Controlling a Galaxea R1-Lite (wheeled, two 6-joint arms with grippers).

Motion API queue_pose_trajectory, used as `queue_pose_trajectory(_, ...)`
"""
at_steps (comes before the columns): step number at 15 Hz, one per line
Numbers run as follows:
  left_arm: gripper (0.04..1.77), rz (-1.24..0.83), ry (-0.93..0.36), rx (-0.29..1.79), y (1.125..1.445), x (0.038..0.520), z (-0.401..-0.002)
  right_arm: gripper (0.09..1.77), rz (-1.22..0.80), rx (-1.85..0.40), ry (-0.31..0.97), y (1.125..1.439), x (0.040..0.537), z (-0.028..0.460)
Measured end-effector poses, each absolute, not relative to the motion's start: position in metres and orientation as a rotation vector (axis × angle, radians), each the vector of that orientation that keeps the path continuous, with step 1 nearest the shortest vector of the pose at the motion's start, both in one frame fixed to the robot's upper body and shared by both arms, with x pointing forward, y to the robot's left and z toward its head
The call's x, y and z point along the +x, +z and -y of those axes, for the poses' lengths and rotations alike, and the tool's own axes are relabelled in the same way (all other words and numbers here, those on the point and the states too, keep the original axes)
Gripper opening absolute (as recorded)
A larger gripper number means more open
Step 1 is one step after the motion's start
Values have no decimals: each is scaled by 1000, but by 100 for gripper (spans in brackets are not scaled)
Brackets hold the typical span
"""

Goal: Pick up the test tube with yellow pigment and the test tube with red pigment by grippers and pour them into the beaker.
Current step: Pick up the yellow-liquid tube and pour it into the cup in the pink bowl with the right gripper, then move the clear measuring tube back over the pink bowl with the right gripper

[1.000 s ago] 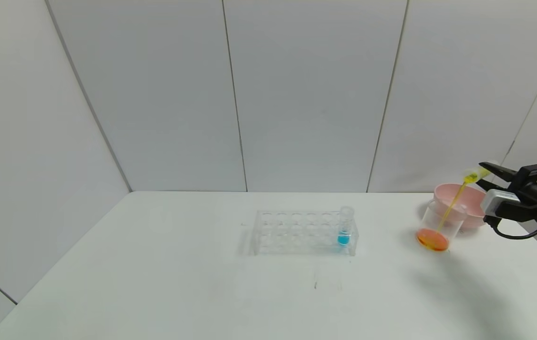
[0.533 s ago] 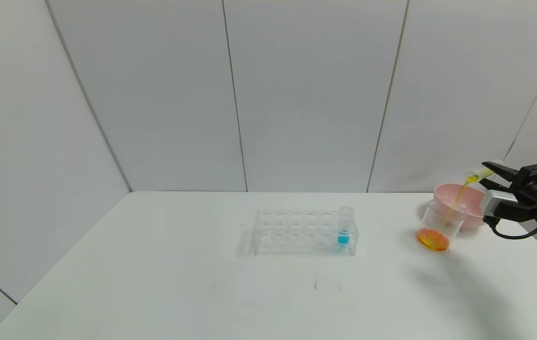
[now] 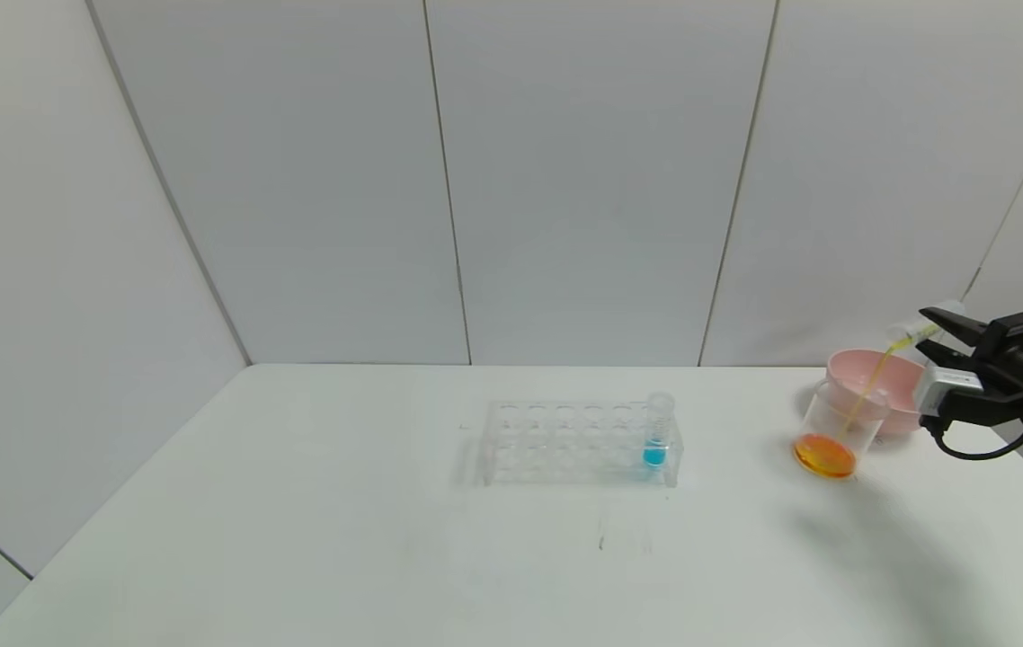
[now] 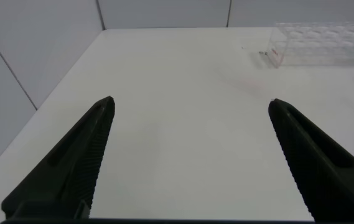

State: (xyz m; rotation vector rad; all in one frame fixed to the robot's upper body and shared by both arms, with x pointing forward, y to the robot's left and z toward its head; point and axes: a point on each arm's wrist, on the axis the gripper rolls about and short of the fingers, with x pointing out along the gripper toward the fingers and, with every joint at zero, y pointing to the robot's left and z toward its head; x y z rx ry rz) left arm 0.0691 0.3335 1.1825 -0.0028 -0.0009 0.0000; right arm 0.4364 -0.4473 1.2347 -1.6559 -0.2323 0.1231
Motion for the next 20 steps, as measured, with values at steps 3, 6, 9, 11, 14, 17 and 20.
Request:
queue_pose_trajectory(3, 176, 1, 0, -3, 1182, 69, -334, 52, 225, -1663, 118, 1234, 437, 446)
queue_pose_trajectory(6, 176, 1, 0, -3, 1182, 69, -334, 52, 229, -1664, 117, 1235, 437, 445)
queue_pose_trajectory(9, 176, 1, 0, -3, 1182, 69, -334, 52, 229, -1685, 108, 1236, 438, 446)
queue_pose_trajectory(11, 176, 1, 0, -3, 1182, 69, -334, 52, 217, -1673, 107, 1235, 437, 446)
queue_pose_trajectory(14, 176, 1, 0, -3, 1182, 69, -334, 52, 134, -1499, 98, 1234, 442, 447)
queue_pose_trajectory(17, 176, 1, 0, -3, 1182, 69, -334, 52, 29, -1117, 66, 1241, 458, 444)
queue_pose_trajectory(20, 176, 1, 0, -3, 1182, 69, -334, 52, -32, -641, 33, 1243, 472, 443)
